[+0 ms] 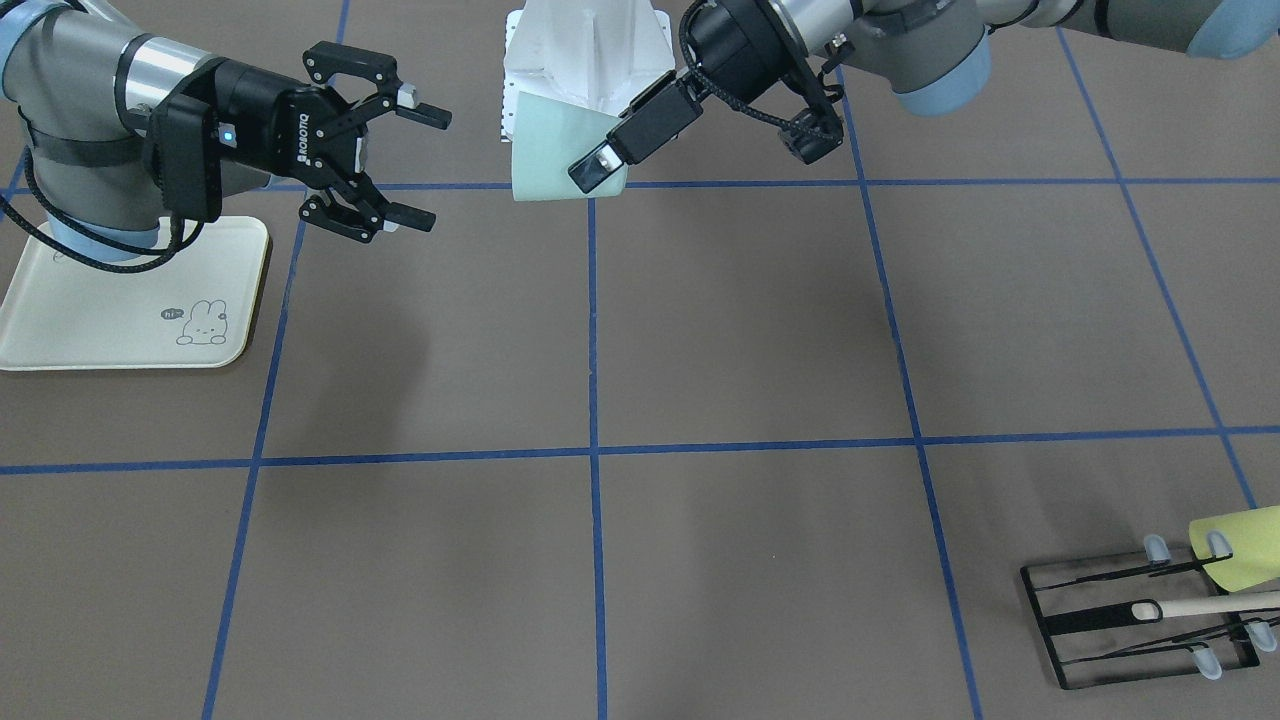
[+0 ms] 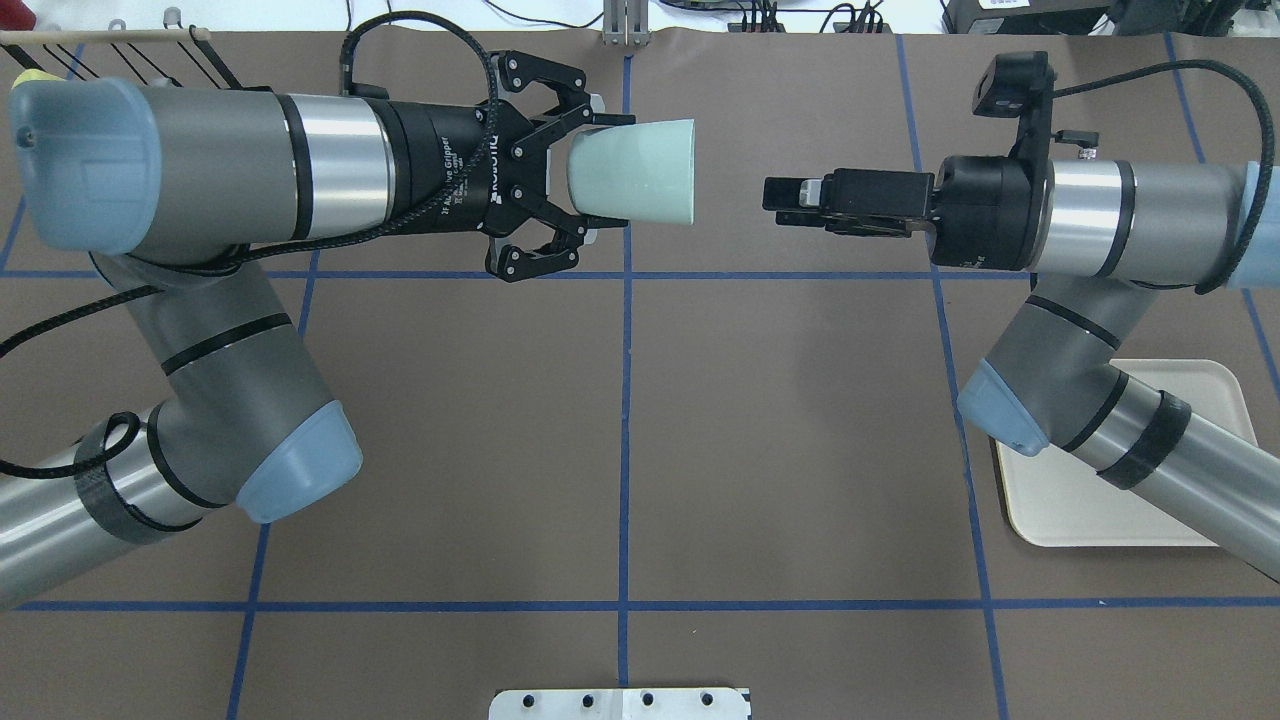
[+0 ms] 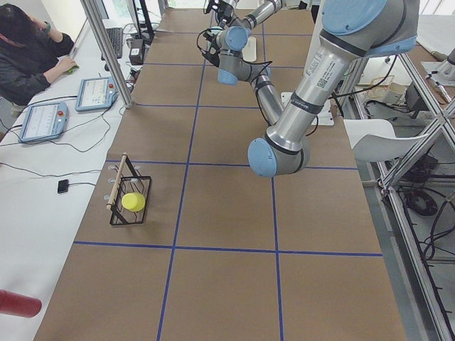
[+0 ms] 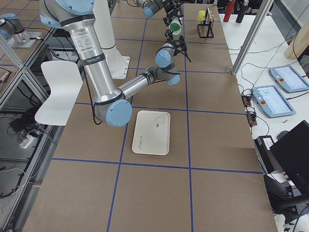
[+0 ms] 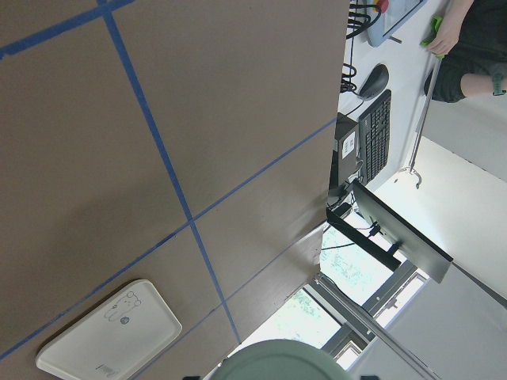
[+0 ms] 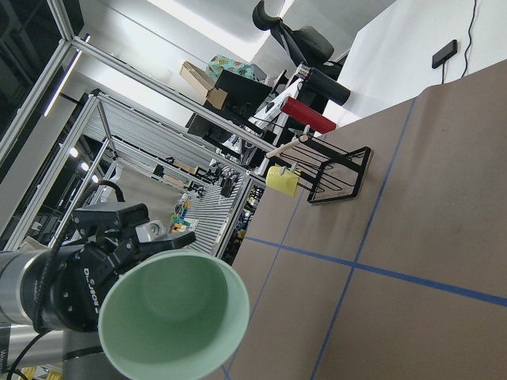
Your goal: Left arm grabs green cup and hands to right arm on tray
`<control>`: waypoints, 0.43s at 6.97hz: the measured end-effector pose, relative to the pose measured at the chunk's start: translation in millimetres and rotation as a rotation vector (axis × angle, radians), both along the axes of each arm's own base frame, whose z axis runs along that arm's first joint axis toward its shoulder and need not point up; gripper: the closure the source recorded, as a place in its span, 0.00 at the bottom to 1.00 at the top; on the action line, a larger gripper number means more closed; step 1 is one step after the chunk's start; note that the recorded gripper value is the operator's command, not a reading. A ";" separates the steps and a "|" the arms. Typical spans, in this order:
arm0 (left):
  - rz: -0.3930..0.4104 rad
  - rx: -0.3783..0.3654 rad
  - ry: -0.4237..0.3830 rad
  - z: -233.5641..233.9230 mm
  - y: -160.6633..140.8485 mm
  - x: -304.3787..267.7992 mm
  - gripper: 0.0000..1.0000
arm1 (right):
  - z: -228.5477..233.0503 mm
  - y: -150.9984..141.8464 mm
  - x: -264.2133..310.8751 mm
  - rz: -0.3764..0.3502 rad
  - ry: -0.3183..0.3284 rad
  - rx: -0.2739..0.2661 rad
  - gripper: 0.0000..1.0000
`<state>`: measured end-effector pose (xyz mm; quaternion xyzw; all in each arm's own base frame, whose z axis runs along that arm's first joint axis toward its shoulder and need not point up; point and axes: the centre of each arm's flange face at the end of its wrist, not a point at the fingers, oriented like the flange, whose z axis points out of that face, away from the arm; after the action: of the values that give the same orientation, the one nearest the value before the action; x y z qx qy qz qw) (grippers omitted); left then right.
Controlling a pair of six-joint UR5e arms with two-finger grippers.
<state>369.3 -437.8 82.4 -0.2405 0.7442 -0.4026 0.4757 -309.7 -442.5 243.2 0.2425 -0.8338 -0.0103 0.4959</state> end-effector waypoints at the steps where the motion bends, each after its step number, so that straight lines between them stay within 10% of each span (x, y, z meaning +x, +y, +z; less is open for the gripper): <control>1: 0.003 0.000 0.009 -1.1 1.1 -0.1 0.63 | -0.8 1.2 -1.7 0.000 -0.003 -0.001 0.12; 3: 0.010 0.002 0.020 -4.0 3.7 0.8 0.63 | -1.1 1.9 -3.4 0.002 -0.006 -0.004 0.12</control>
<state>370.1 -434.1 78.4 -0.2480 0.7481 -0.3970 0.4704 -313.1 -440.7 242.1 0.2422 -0.8350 -0.0073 0.4941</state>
